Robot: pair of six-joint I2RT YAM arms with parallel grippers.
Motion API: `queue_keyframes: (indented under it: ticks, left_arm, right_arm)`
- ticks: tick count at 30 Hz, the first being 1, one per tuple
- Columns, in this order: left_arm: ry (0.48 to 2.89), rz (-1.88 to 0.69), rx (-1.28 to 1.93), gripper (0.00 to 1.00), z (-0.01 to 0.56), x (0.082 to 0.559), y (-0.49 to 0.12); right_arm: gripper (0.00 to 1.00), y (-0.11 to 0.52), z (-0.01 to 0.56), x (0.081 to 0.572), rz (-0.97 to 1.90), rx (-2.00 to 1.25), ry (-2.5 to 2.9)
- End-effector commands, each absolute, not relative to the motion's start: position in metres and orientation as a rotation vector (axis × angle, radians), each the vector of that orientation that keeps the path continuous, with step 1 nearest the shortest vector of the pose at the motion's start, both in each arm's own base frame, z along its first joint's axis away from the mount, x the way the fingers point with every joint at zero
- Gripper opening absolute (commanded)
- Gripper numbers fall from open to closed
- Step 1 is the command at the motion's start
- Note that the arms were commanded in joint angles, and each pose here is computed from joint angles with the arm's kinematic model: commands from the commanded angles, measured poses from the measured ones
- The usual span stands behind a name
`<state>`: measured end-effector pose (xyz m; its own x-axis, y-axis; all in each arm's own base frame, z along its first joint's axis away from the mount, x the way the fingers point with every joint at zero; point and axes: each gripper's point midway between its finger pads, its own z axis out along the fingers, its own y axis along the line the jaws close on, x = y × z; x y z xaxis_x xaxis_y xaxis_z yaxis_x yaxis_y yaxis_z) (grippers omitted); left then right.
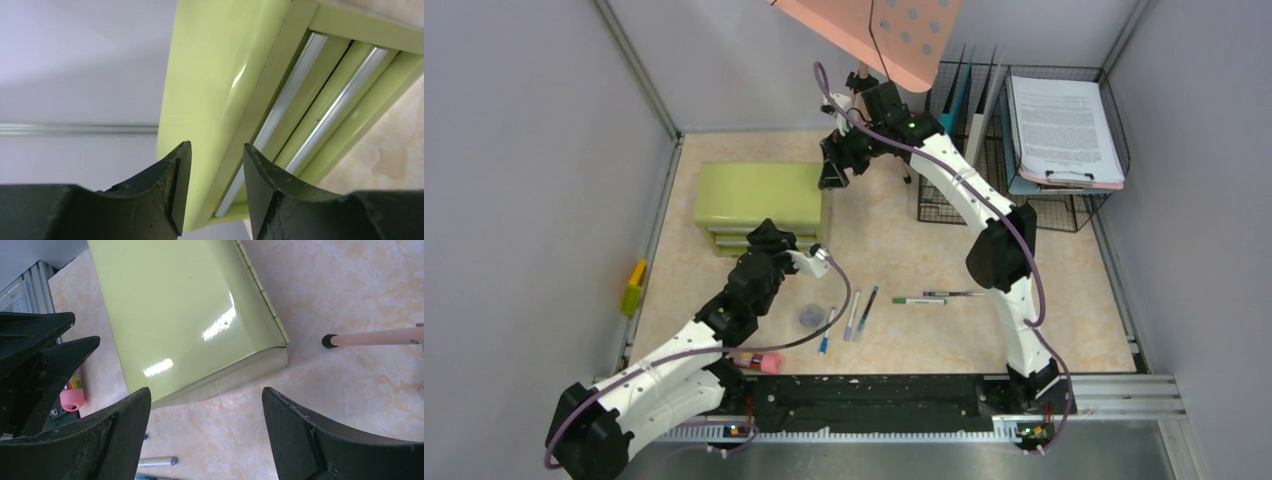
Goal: Organize the desk
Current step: Move the storage box to the center of the board.
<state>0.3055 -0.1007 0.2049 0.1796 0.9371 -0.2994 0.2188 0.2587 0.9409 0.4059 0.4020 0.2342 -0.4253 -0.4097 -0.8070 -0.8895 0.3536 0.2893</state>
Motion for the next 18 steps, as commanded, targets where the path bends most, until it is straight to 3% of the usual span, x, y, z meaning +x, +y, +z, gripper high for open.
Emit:
queue_keyframes:
  ticks: [1,7,18]
  left_arm:
    - [1.541,0.599,1.112,0.49,0.197,0.292,-0.09]
    - [1.74,0.426,0.89,0.53,0.235,0.29,-0.083]
    - [2.011,0.188,0.573,0.61,0.251,0.277,-0.051]
  right_arm:
    - [0.81,0.399,0.268,0.406,0.976,-1.1,1.925]
    - [0.82,0.391,0.262,0.403,0.938,-1.104,1.947]
    - [0.82,0.387,0.249,0.381,0.963,-1.127,1.982]
